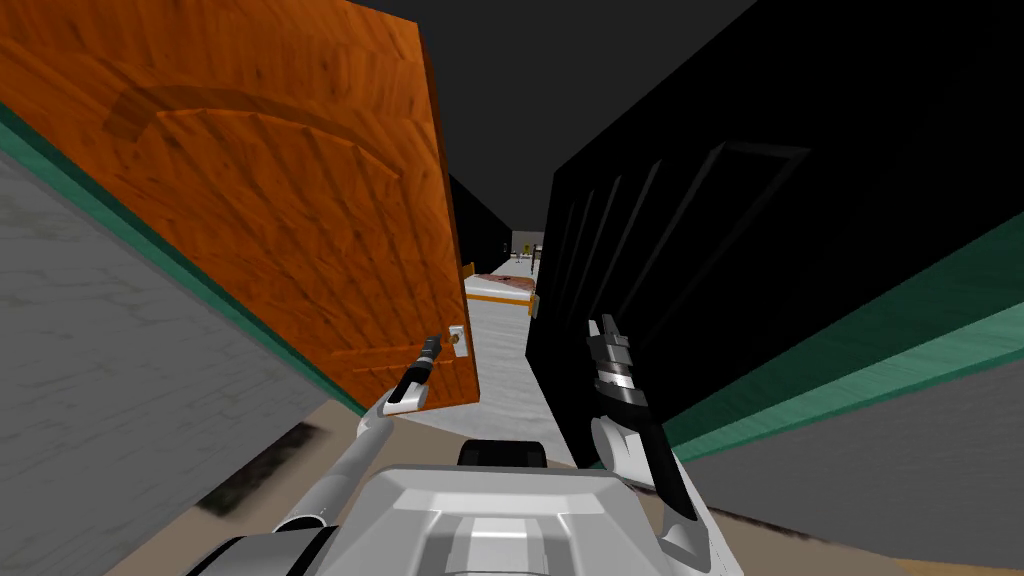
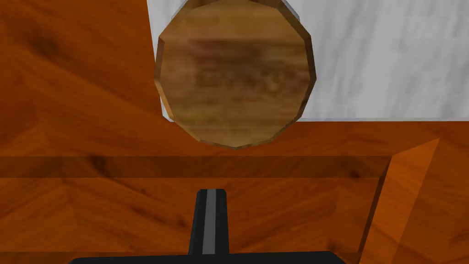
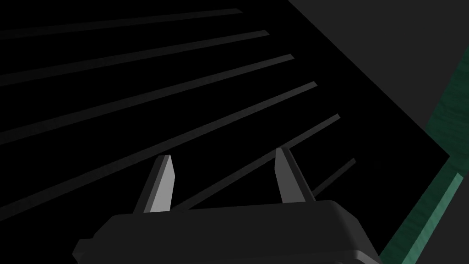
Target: Push the door open
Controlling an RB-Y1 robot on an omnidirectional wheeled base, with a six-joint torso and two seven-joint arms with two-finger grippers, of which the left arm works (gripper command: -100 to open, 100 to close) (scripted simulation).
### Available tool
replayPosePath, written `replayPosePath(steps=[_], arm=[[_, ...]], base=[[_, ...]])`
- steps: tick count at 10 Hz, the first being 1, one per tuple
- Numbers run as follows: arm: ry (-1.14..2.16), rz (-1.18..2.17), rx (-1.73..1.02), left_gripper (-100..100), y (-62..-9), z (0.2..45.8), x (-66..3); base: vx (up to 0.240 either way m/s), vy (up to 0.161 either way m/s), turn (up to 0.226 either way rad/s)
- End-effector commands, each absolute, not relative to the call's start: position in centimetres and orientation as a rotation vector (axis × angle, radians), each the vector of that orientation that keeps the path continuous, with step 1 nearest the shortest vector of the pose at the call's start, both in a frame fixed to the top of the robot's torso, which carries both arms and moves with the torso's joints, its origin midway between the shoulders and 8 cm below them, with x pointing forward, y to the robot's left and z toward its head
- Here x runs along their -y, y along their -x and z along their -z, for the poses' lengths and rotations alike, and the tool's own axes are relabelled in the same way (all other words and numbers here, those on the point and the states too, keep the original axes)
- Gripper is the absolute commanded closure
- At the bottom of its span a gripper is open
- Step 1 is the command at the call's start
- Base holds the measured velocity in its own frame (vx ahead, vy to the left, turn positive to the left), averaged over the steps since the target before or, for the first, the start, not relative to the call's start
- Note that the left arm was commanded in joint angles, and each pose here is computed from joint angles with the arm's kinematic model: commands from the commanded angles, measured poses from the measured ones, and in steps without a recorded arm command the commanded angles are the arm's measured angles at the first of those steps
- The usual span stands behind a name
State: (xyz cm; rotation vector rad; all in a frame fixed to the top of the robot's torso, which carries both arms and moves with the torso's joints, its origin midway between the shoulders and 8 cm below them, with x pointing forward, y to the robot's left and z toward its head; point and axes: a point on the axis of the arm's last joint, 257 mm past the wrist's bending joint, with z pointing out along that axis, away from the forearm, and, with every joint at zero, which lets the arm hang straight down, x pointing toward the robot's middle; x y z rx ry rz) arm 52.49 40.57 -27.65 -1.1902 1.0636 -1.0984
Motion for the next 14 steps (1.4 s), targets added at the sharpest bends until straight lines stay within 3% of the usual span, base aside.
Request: replayPosePath(steps=[1, 8, 14], arm=[[1.203, 1.104, -1.072, -100, -52.5, 28.0, -40.2], [1.26, 1.116, -1.112, -100, -53.1, 29.5, -38.8], [1.254, 1.113, -1.105, -100, -54.3, 29.6, -36.7]], base=[[-0.201, -0.06, 0.007], [-0.205, -0.116, 0.008], [0.178, 0.063, -0.007]])
